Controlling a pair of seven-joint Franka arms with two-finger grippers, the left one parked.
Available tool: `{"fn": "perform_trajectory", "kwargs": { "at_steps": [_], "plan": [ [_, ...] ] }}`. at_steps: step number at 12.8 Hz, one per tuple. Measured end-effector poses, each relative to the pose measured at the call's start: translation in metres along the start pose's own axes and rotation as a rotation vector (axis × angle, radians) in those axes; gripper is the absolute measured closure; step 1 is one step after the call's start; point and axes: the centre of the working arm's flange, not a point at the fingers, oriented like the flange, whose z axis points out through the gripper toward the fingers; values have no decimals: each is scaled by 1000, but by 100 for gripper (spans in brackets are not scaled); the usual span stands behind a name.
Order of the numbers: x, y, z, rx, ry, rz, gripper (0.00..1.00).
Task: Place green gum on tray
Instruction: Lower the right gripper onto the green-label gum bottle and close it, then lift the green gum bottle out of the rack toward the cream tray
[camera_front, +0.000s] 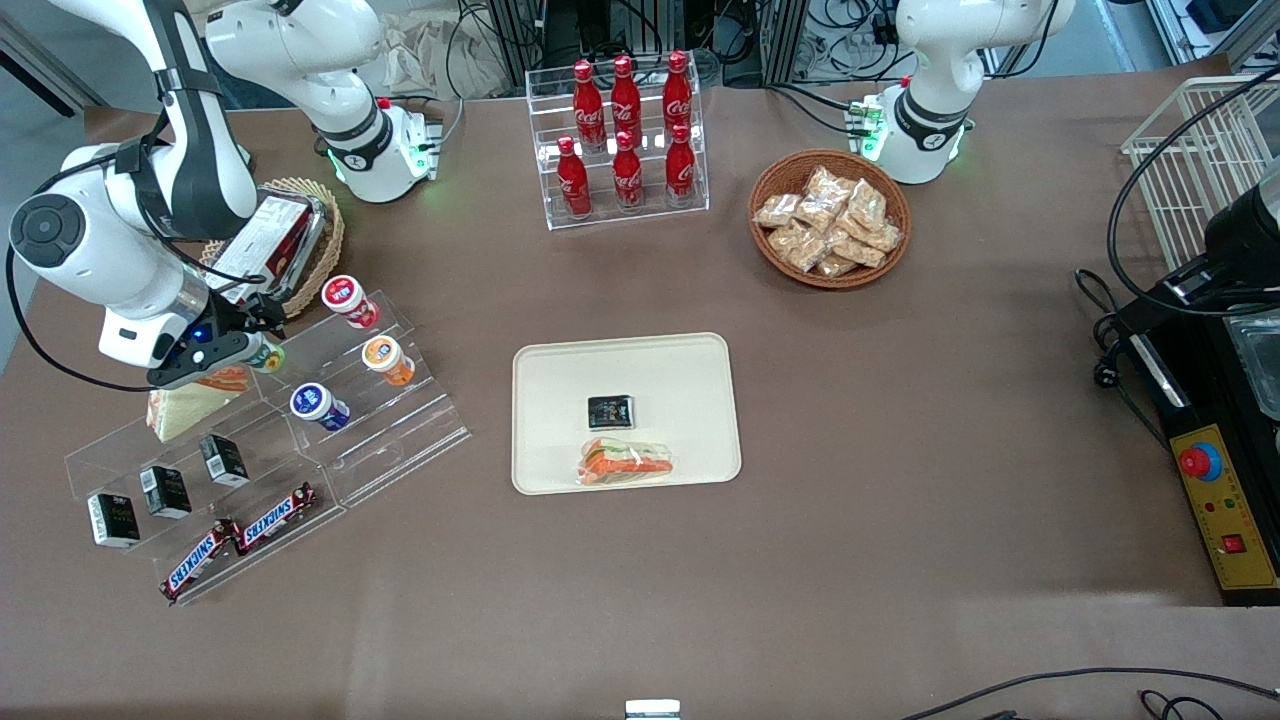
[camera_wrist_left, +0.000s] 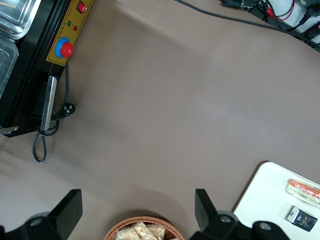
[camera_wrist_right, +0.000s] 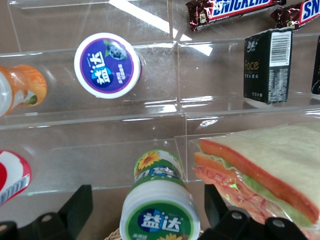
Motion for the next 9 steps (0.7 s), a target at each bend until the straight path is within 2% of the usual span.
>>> {"fn": "perform_trajectory", "kwargs": {
  "at_steps": [4, 7, 9],
  "plan": [
    [-3, 3, 2, 1, -4, -21, 0],
    [-6, 8, 3, 1, -5, -38, 4],
    [-6, 8, 3, 1, -4, -46, 26]
  ]
}}
